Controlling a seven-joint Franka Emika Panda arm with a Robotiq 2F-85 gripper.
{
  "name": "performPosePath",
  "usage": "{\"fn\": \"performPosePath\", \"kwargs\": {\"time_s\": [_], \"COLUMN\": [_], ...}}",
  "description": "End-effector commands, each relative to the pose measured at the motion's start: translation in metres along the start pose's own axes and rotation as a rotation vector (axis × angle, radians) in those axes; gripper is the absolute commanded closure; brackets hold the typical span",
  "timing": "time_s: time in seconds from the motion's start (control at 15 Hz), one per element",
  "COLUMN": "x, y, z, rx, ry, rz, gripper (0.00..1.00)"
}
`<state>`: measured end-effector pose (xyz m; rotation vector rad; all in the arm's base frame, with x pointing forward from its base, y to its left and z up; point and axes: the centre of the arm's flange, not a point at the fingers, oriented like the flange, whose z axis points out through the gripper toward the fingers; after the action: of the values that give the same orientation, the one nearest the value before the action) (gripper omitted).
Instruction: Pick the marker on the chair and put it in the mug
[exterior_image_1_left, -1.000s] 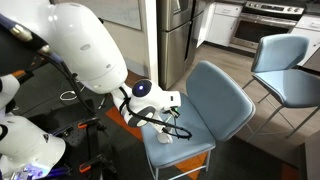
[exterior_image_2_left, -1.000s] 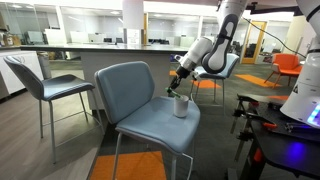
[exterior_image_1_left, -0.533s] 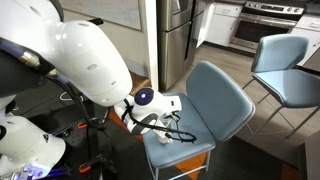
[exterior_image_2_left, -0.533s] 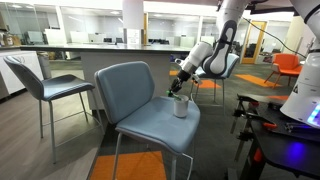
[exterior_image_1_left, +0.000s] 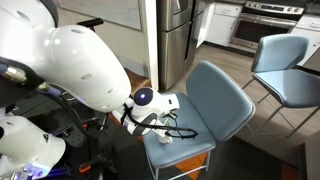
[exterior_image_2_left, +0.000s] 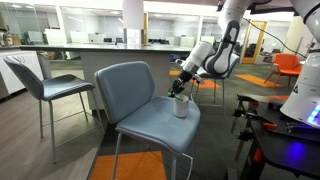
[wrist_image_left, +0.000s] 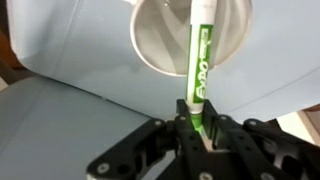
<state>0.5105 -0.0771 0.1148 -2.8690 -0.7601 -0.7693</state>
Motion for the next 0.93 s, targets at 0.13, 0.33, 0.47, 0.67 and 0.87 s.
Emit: {"fn": "performPosePath", "kwargs": {"time_s": [0.13, 0.33, 0.47, 0.67, 0.87], "x": [-0.006, -0.008, -0.009, -0.004, 0.008], "y": [0.011, 0.013, 0.012, 0.008, 0.009], "z": [-0.010, -0.012, -0.013, -0.014, -0.018], "rx": [0.001, 0.005, 0.014, 0.020, -0.015], "ry": [-0.037, -0.044, -0.063, -0.106, -0.193], "rz": [-0.011, -0.013, -0.026, -0.012, 0.058], "gripper": [0.95, 0.95, 0.55, 0.45, 0.22]}}
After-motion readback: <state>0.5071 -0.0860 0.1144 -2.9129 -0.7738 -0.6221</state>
